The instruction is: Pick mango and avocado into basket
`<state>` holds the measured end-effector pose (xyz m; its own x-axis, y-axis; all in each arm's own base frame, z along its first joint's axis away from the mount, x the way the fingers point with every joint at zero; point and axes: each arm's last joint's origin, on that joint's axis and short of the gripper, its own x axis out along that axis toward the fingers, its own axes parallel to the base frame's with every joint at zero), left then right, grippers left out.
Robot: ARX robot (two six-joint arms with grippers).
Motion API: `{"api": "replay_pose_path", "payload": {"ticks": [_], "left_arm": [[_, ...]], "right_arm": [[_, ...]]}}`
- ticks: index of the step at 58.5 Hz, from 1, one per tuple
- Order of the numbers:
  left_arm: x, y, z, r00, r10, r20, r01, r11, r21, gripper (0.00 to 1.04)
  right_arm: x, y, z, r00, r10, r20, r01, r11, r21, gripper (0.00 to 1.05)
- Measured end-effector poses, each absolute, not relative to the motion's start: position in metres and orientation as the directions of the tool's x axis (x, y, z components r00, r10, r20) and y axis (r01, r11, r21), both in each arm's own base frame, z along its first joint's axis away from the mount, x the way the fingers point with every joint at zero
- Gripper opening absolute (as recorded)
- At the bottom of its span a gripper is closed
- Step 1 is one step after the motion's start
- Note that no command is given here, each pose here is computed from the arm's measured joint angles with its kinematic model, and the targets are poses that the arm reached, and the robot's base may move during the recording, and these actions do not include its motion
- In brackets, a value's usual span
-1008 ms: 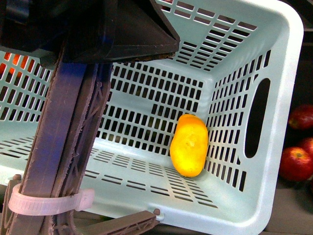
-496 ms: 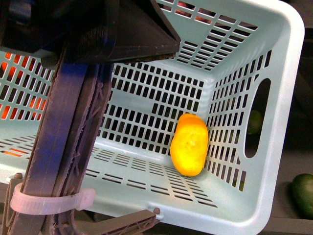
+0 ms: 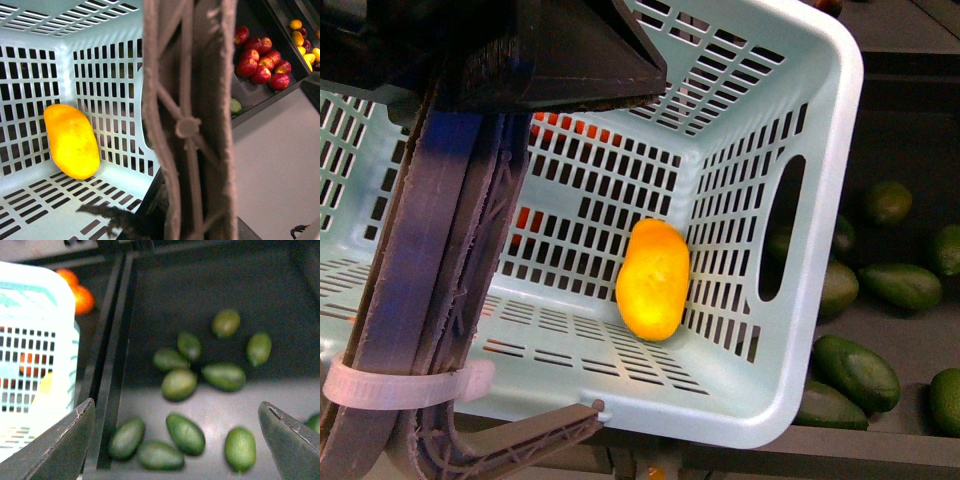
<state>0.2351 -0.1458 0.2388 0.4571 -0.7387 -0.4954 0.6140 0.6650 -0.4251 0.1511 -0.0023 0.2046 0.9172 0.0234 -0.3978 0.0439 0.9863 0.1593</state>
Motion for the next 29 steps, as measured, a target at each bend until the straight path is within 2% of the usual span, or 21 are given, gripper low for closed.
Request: {"api": "replay_pose_path", "payload": {"ticks": [3,10,14,21,29], "left_arm": [[0.235,-0.146,0.239,0.456,-0.739,-0.495,0.615,0.664,-0.425,0.04],[0.235,-0.146,0.239,0.446,-0.747,-0.492,0.62,0.655,-0.432,0.04],[0.234,-0.148,0.239,0.429,-0.76,-0.488,0.631,0.639,-0.441,0.04],[0.232,-0.15,0.239,0.417,-0.768,-0.487,0.639,0.628,-0.443,0.04],[0.232,-0.15,0.239,0.421,-0.765,-0.488,0.637,0.632,-0.441,0.04]], "right_arm": [[0.156,-0.01,0.2,0.883,0.026,-0.469,0.071,0.98,0.188,0.96],[0.17,-0.024,0.192,0.839,0.01,-0.545,0.132,0.966,0.221,0.96],[0.192,-0.033,0.188,0.821,-0.029,-0.57,0.166,0.968,0.191,0.96],[0.228,-0.039,0.176,0.769,-0.024,-0.639,0.181,0.967,0.181,0.96],[0.268,-0.044,0.148,0.668,-0.026,-0.744,0.222,0.961,0.166,0.96]]}}
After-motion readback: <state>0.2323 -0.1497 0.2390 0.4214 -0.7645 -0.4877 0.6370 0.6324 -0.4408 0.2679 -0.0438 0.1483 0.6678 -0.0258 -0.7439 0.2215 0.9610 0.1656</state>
